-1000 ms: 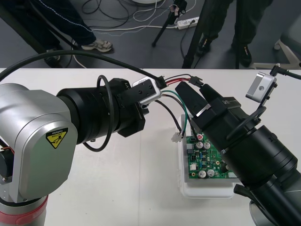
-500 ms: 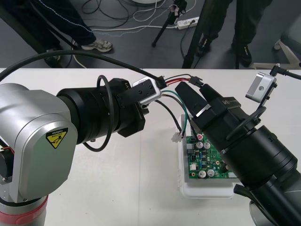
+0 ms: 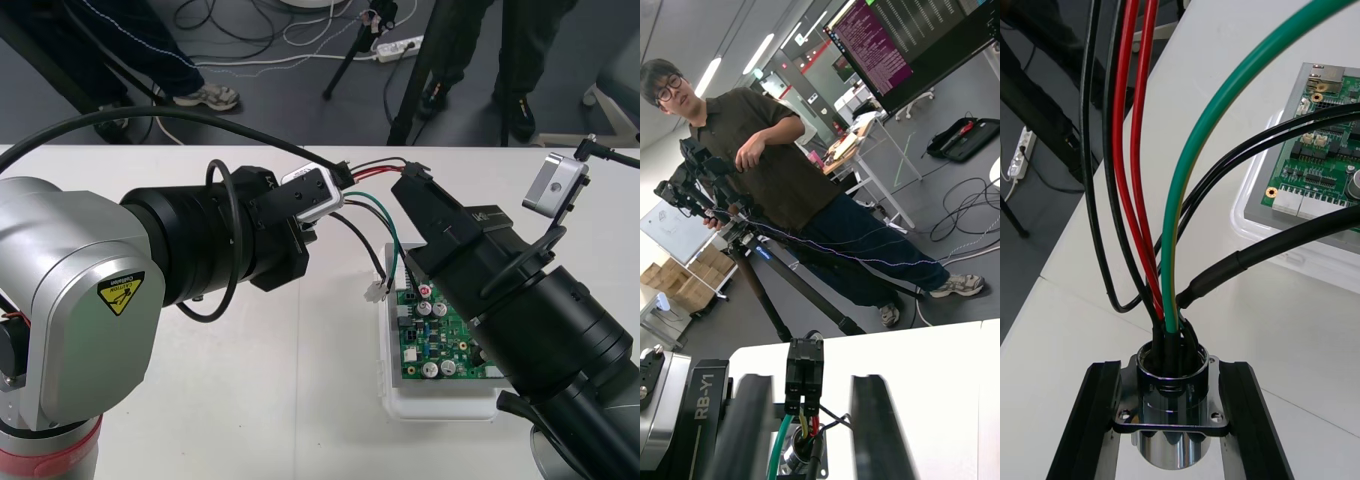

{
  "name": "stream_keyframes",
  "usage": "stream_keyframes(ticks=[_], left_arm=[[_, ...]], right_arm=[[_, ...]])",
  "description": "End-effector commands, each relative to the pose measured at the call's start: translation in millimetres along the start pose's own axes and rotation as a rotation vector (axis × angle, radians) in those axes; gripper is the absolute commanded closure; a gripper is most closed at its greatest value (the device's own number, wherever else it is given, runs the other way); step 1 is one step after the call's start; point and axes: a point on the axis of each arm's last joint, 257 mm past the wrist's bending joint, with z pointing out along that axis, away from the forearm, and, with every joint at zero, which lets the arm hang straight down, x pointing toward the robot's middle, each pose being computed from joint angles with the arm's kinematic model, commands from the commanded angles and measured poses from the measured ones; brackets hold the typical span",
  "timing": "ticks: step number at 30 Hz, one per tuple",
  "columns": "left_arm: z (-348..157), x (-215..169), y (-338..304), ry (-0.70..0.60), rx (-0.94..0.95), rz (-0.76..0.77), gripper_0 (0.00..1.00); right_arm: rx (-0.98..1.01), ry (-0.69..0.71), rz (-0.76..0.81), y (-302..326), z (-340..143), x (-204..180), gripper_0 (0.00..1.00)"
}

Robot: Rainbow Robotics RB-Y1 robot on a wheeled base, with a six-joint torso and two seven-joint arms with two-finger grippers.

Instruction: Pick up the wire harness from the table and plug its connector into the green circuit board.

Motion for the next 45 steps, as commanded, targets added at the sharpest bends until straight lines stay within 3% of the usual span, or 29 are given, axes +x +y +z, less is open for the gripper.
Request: stream_keyframes(ticks=[1, 45], left_arm=[[-4.4, -10.0, -3.4, -0.026, -0.008, -0.033, 1.0], [-4.1, -10.8, -2.5, -0.032, -0.013, -0.034, 1.0]], right_arm=[[-0.05, -0.052, -0.034, 19.7, 3.6, -26.3, 1.0], [-0.065, -0.056, -0.06, 22.3, 2.2, -27.6, 1.0]])
